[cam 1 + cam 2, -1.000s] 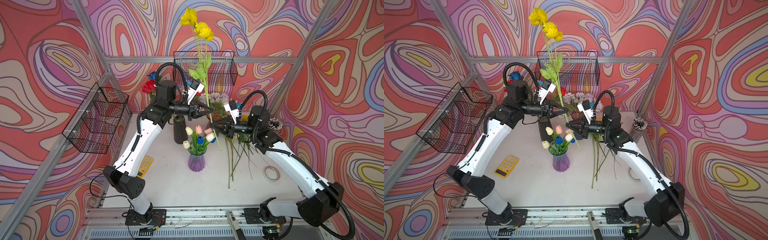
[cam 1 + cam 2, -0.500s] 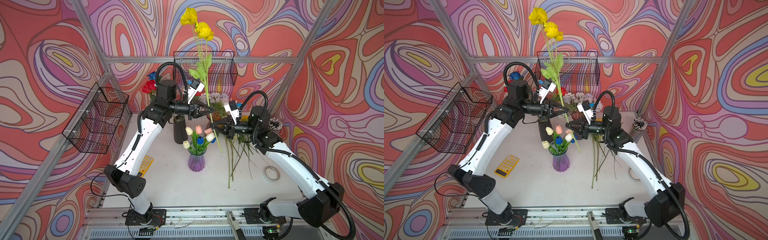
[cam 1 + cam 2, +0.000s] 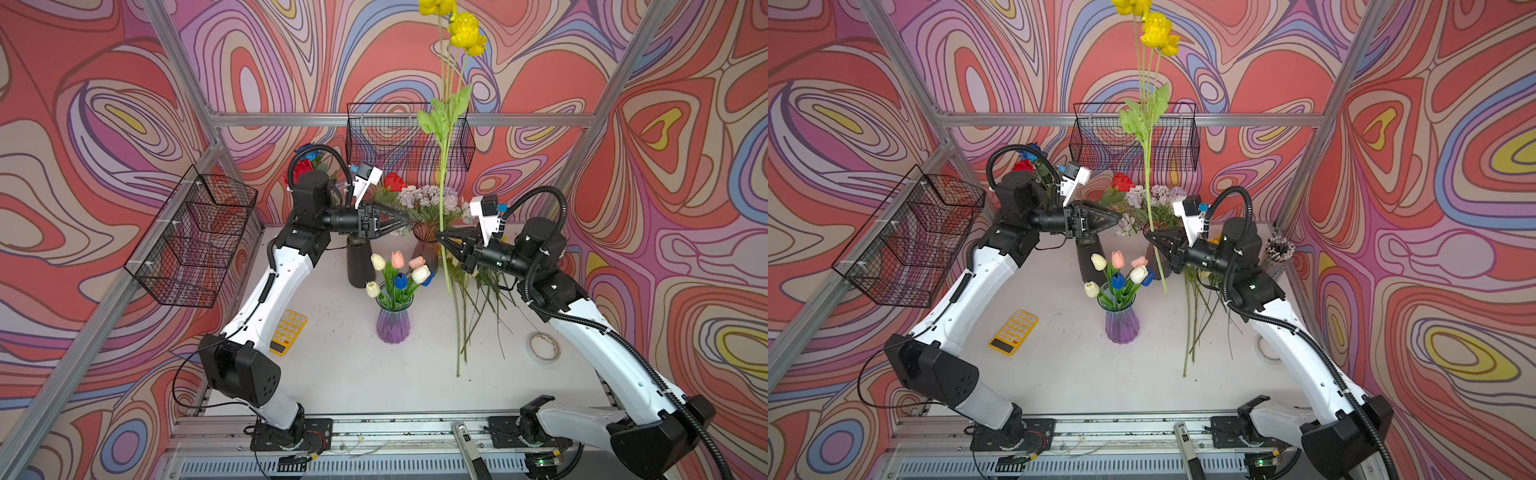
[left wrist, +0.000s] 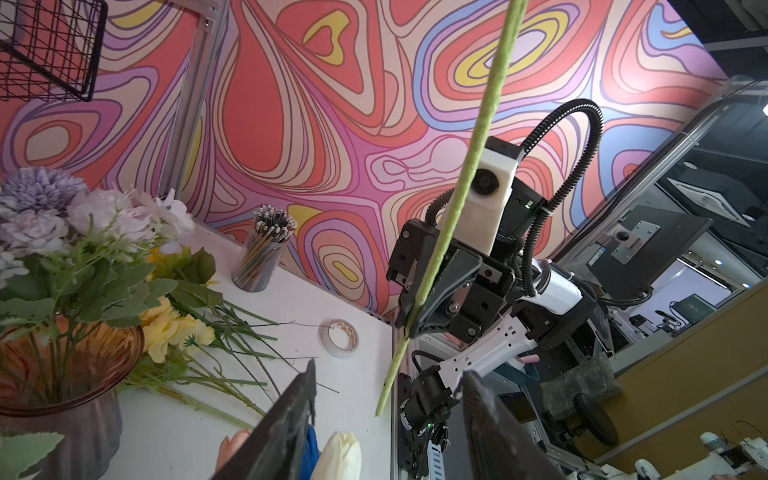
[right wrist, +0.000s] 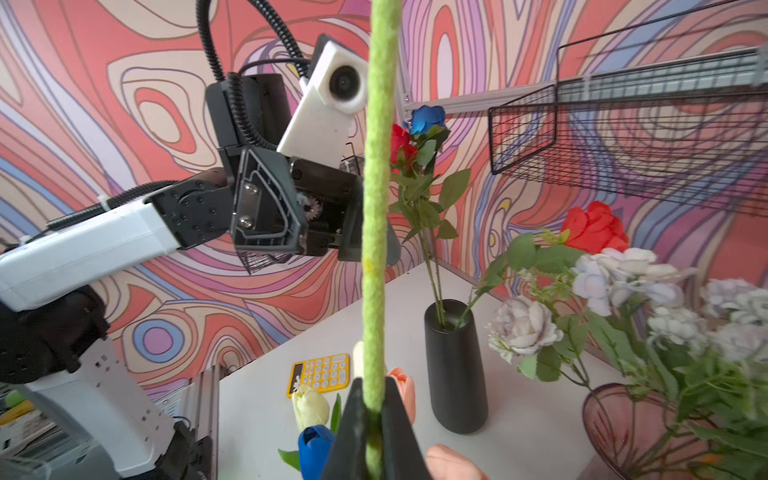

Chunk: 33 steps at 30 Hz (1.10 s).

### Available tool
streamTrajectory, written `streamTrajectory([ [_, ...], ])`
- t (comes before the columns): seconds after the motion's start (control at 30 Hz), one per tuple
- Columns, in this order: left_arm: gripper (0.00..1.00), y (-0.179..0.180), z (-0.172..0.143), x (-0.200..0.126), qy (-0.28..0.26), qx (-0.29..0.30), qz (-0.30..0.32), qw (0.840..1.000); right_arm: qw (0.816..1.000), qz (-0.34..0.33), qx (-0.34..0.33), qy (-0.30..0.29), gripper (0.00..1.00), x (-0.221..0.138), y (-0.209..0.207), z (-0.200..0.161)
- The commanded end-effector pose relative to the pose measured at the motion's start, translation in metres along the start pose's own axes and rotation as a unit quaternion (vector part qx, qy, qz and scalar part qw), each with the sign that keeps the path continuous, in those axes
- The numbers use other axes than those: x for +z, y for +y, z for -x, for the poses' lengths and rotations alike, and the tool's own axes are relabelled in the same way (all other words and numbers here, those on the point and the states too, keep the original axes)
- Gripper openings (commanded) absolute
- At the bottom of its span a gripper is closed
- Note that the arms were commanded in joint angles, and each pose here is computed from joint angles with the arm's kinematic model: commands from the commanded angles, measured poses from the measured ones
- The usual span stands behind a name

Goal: Pick out yellow flowers from the vase
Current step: Place the flower at the center of the board.

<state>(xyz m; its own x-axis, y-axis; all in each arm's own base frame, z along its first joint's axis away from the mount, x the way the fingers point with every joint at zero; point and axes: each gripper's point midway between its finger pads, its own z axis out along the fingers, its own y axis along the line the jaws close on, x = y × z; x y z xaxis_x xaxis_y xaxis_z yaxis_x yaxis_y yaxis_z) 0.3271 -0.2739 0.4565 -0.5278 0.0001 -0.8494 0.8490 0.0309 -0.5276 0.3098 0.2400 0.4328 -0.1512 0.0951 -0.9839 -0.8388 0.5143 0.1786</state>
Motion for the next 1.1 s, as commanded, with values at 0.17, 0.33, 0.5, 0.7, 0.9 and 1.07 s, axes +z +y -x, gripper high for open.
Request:
streamTrajectory([
  [0.17, 0.62, -0.012, -0.007, -0.015, 0.008, 0.019, 0.080, 0.997, 0.971, -0.236, 0.004, 0.033, 0.00, -0.034, -0.078, -0.028],
  [0.33, 0.60, 0.011, -0.019, -0.034, 0.007, 0.005, 0.199, 0.980, 0.943, -0.329, 0.019, 0.056, 0.00, -0.061, -0.110, -0.051],
  [0.5, 0.54, 0.020, -0.032, -0.055, 0.005, -0.001, 0.282, 0.959, 0.914, -0.394, 0.051, 0.086, 0.00, -0.086, -0.135, -0.089],
  [0.7, 0.50, 0.012, -0.047, -0.070, 0.000, 0.007, 0.315, 0.949, 0.887, -0.439, 0.089, 0.114, 0.00, -0.111, -0.157, -0.137],
  [0.9, 0.49, 0.003, -0.070, -0.087, 0.006, 0.012, 0.349, 0.937, 0.870, -0.457, 0.111, 0.145, 0.00, -0.120, -0.173, -0.173],
  [1.07, 0.48, 0.002, -0.088, -0.103, 0.008, 0.012, 0.387, 0.922, 0.861, -0.462, 0.131, 0.169, 0.00, -0.117, -0.183, -0.200],
])
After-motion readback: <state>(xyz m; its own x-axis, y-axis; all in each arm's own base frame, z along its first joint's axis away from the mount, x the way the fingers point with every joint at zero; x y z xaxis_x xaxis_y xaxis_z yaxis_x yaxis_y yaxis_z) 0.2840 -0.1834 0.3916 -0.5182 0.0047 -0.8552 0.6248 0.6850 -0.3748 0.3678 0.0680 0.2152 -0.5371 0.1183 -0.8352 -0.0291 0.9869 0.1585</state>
